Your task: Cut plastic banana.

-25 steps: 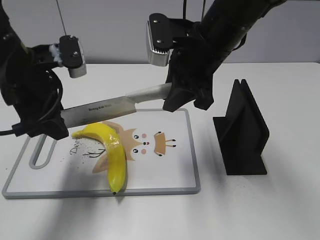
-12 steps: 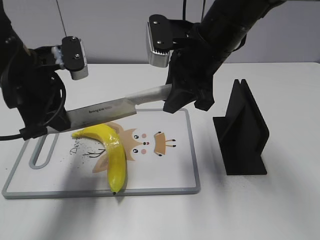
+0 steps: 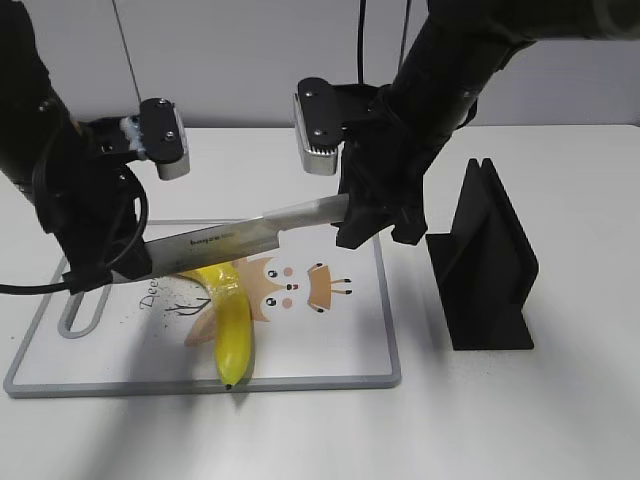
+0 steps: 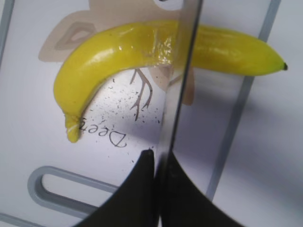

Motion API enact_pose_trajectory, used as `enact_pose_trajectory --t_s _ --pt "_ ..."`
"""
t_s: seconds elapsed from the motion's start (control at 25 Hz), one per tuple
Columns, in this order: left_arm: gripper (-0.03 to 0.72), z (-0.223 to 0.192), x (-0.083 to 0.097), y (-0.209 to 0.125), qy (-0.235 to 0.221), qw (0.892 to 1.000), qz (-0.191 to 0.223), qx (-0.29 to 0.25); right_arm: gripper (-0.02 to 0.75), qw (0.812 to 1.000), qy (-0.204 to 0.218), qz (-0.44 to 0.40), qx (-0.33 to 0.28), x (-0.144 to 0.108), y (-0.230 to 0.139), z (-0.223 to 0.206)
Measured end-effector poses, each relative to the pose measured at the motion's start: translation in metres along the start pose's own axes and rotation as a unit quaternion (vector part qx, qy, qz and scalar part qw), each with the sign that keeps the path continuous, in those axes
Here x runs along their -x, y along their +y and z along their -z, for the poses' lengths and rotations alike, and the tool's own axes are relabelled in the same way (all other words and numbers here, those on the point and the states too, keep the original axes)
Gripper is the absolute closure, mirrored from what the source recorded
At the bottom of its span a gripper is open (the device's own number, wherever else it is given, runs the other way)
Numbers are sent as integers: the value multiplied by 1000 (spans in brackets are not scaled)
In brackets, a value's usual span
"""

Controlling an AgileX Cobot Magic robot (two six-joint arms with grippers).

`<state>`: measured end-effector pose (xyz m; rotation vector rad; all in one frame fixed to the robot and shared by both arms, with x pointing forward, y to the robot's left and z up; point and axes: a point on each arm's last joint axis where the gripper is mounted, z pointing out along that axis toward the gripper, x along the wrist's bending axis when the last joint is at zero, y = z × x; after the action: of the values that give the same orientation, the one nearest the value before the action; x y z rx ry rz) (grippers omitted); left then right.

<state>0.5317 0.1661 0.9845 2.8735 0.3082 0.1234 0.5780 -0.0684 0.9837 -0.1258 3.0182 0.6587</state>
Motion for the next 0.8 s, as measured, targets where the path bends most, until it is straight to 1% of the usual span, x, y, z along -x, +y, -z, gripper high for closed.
enact_pose_trajectory --t_s 0.12,0.2,0.32,0.48,0.8 --pt "691 -7 -3 2 6 1000 6 7 542 1000 -14 8 -21 5 -6 -7" --pt "691 -13 -5 2 2 1000 10 7 542 999 -13 11 -30 7 -9 -14" --pt "691 -29 -7 1 -12 1000 17 1 542 999 1 7 -44 9 -16 -31" --pt "691 -58 -10 -2 -41 999 26 -17 542 997 32 -9 -64 11 -30 -65" --pt "691 -60 -13 -1 -48 998 30 -16 542 997 36 -16 -69 12 -34 -70"
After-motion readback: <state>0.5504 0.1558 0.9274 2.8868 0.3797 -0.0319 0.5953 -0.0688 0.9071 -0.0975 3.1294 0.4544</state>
